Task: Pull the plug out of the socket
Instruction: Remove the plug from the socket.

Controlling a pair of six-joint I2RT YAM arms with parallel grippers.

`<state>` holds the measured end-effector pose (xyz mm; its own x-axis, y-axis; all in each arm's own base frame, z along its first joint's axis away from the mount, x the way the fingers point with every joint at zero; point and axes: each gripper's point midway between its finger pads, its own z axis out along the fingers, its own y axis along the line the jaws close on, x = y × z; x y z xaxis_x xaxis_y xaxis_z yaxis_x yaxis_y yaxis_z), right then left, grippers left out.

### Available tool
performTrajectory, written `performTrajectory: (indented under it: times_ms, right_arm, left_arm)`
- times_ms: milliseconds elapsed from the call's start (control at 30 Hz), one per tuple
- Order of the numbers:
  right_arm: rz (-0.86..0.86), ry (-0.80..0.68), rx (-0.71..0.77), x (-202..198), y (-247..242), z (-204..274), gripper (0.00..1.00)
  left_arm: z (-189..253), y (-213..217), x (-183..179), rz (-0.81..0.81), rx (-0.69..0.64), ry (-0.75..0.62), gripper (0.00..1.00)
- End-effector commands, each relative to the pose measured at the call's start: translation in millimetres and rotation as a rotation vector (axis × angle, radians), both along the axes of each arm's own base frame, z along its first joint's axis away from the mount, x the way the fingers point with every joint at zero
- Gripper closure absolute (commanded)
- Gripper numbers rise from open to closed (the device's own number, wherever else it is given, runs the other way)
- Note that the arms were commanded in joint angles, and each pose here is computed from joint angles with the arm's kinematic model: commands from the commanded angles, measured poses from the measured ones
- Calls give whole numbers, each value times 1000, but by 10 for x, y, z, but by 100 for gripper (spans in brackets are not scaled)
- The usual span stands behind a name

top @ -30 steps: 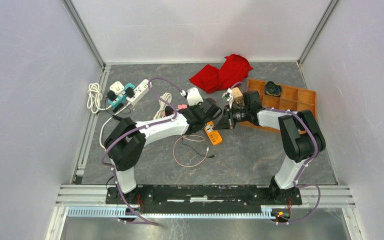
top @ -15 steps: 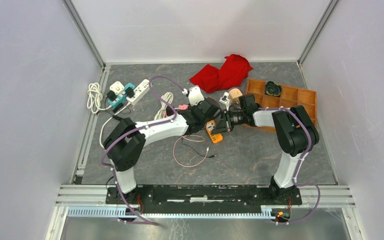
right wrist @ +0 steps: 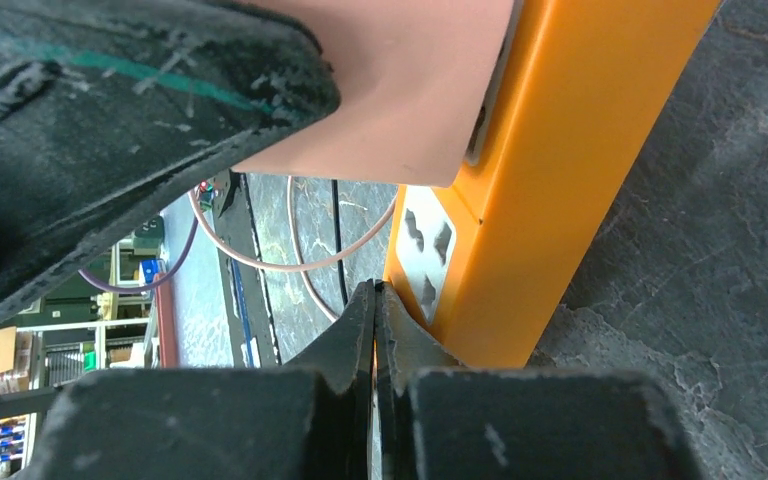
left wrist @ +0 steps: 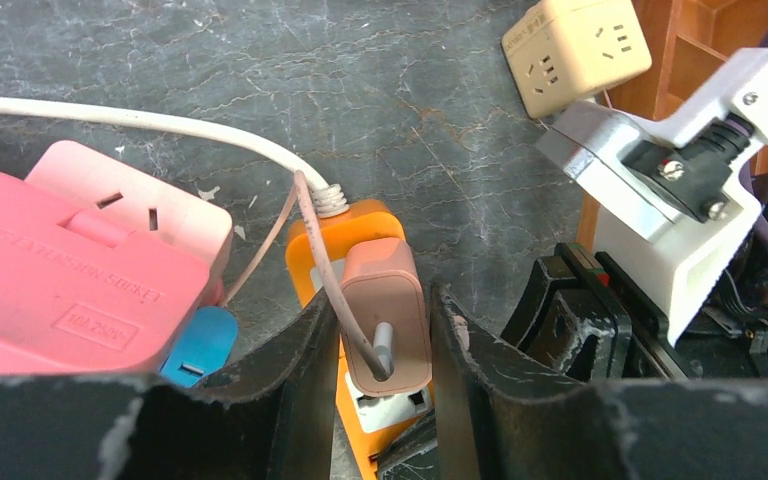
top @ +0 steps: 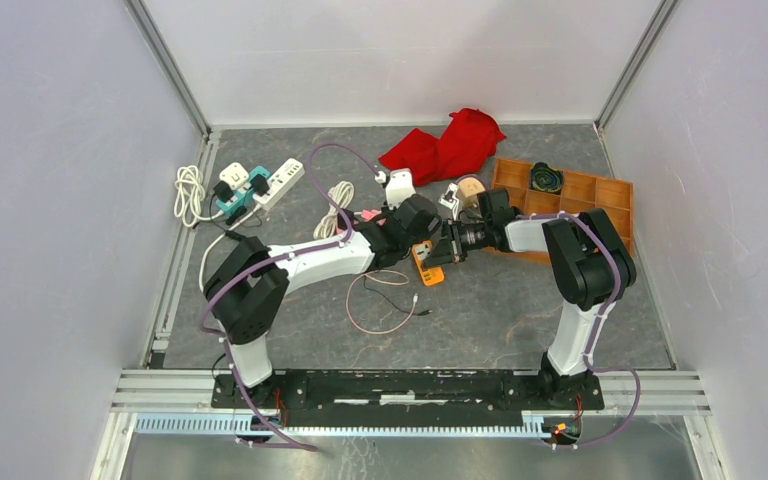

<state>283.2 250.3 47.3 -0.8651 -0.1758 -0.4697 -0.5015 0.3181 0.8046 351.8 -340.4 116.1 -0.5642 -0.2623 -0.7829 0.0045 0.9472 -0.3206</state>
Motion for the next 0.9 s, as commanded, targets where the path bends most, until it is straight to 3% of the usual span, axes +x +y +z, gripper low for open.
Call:
performTrajectory:
  times_ms: [0, 200, 400, 667, 867]
  right_arm:
    - [-136, -40, -235, 223, -294, -591, 99]
    - [-141, -41, -239, 241, -305, -600, 99]
    - [-153, -45, -266, 248, -343, -643, 98]
    - [-196, -36, -322, 293, -436, -732, 97]
    - [-220, -32, -357, 313, -484, -768, 97]
  left_arm:
    - [599, -118, -31, -121, -11, -138, 94]
    - [374, -157, -52, -174, 76, -111, 96]
    - [138, -115, 99, -164, 274, -102, 97]
    - [95, -280, -90, -330, 323, -138, 98]
    - [377, -212, -66, -301, 307, -239, 98]
